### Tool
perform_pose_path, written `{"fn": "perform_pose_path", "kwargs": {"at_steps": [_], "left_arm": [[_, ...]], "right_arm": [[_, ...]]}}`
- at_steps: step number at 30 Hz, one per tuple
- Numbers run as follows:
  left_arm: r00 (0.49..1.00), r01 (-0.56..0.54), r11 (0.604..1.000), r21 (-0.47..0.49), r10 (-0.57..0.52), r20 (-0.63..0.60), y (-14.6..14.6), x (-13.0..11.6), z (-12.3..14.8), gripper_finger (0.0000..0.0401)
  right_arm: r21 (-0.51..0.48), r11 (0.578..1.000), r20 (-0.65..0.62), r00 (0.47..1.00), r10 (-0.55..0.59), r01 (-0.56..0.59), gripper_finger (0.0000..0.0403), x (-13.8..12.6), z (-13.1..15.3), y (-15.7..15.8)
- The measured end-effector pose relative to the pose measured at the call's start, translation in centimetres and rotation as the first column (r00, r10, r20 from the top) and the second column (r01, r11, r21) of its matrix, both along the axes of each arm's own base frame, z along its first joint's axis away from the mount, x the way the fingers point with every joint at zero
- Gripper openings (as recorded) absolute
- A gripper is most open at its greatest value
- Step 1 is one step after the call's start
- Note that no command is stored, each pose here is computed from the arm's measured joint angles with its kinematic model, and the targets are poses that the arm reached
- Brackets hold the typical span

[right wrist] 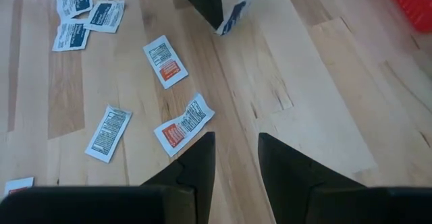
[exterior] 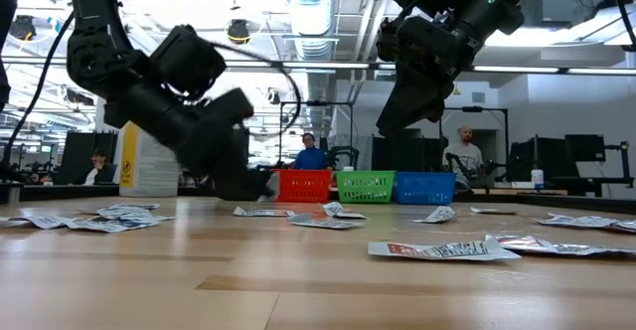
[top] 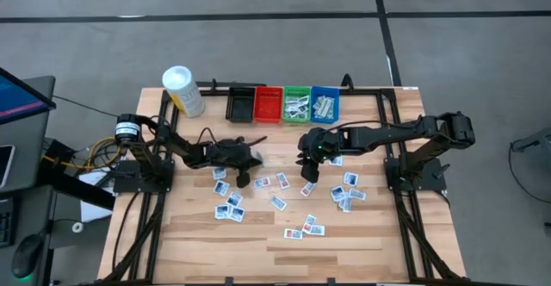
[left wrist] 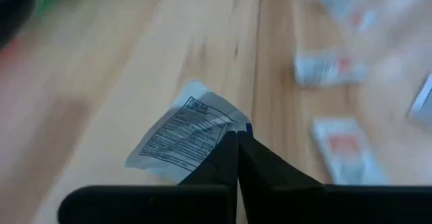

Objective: Pick & Place First Aid Supplies
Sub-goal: Put the alcohol pad into the red bin

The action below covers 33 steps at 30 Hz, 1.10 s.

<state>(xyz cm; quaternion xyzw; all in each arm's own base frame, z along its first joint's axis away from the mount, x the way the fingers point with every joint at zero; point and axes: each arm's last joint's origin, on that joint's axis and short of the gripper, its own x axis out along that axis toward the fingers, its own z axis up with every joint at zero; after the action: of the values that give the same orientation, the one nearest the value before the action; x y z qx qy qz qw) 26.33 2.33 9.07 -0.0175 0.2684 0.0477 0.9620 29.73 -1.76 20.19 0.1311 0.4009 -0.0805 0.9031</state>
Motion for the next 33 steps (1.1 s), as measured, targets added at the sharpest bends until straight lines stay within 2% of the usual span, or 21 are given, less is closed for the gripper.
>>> {"fn": "perform_pose_path", "kwargs": {"at_steps": [5, 10, 16, 20, 25, 33], "left_arm": [[0.994, 0.01, 1.0, 0.02, -0.012, 0.11, 0.0, 0.5, 1.0, 0.0004], [0.988, 0.014, 0.999, 0.04, -0.02, 0.152, 0.1, 0.6, 1.8, 0.0004], [0.957, -0.027, 0.998, 0.055, 0.01, 0.288, 1.7, 0.1, 5.3, 0.0006], [0.925, 0.009, 1.0, 0.025, -0.018, 0.378, 3.0, -0.7, 7.7, 0.0006], [0.862, 0.158, 0.984, -0.078, -0.099, 0.498, 4.1, -2.0, 10.4, 0.0007], [0.724, 0.422, 0.903, -0.077, -0.285, 0.629, 4.5, -4.6, 14.5, 0.0007]], "right_arm": [[0.0, 1.0, 0.0, 1.0, 0.0, 0.0, 0.0107, 0.0, 0.0, 0.0], [-0.002, 1.0, -0.001, 1.0, 0.002, -0.002, 0.0107, 0.0, 0.0, 0.0], [-0.005, 1.0, -0.001, 1.0, 0.005, -0.005, 0.0107, 0.0, 0.0, 0.0], [-0.008, 1.0, 0.0, 1.0, 0.001, -0.001, 0.0107, 0.0, 0.0, -0.1], [-0.02, 0.999, 0.004, 1.0, -0.029, 0.029, 0.0107, 0.0, 0.0, -0.5], [-0.063, 0.995, 0.094, 0.993, -0.067, 0.074, 0.0107, 0.6, 0.6, -0.7]]}}
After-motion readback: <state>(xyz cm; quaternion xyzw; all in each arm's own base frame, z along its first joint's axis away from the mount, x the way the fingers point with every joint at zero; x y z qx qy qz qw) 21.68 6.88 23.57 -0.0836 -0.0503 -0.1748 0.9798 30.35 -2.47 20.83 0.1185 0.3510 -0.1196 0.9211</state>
